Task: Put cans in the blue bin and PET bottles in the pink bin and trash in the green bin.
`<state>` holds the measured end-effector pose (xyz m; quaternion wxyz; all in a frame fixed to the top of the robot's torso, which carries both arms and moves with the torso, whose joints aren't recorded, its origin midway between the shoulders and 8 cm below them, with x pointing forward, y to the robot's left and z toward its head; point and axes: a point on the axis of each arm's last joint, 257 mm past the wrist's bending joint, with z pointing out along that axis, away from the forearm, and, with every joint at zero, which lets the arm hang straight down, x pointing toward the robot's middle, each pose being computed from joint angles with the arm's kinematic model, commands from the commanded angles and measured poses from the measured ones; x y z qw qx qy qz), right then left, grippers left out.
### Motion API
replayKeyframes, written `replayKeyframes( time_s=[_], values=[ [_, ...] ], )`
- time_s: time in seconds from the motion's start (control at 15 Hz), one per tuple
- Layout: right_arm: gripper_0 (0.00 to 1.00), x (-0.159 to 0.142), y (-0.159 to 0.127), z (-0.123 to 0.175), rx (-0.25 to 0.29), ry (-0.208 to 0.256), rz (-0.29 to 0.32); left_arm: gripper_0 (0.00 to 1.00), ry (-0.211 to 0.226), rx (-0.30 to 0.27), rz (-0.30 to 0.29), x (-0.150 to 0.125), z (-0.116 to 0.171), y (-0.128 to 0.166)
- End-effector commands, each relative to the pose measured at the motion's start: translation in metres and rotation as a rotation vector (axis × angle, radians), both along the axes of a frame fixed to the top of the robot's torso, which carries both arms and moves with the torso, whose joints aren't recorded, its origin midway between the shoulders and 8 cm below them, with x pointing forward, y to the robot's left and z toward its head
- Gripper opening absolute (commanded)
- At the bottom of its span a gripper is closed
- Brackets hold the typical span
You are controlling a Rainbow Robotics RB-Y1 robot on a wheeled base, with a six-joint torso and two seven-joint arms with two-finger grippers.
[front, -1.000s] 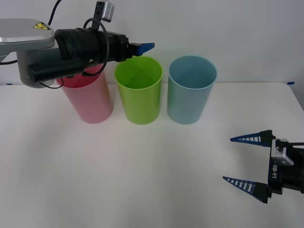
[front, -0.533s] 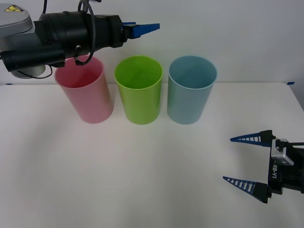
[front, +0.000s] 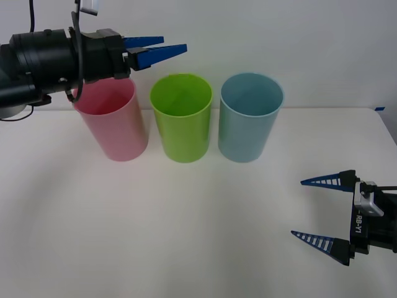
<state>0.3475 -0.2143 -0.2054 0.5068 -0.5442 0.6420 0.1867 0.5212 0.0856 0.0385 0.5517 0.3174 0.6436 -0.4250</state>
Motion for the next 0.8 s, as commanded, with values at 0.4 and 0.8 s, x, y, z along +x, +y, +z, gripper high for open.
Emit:
replayKeyframes(
  time_s=[0.4,0.8],
  values=[
    [1.0,0.0,0.0,0.0,0.0,0.0,0.0,1.0,0.04,0.054,0.065,-0.044,-0.045,0.07],
    [1.0,0.0,0.0,0.0,0.0,0.0,0.0,1.0,0.1,0.142,0.104,-0.084,-0.104,0.108]
  ],
)
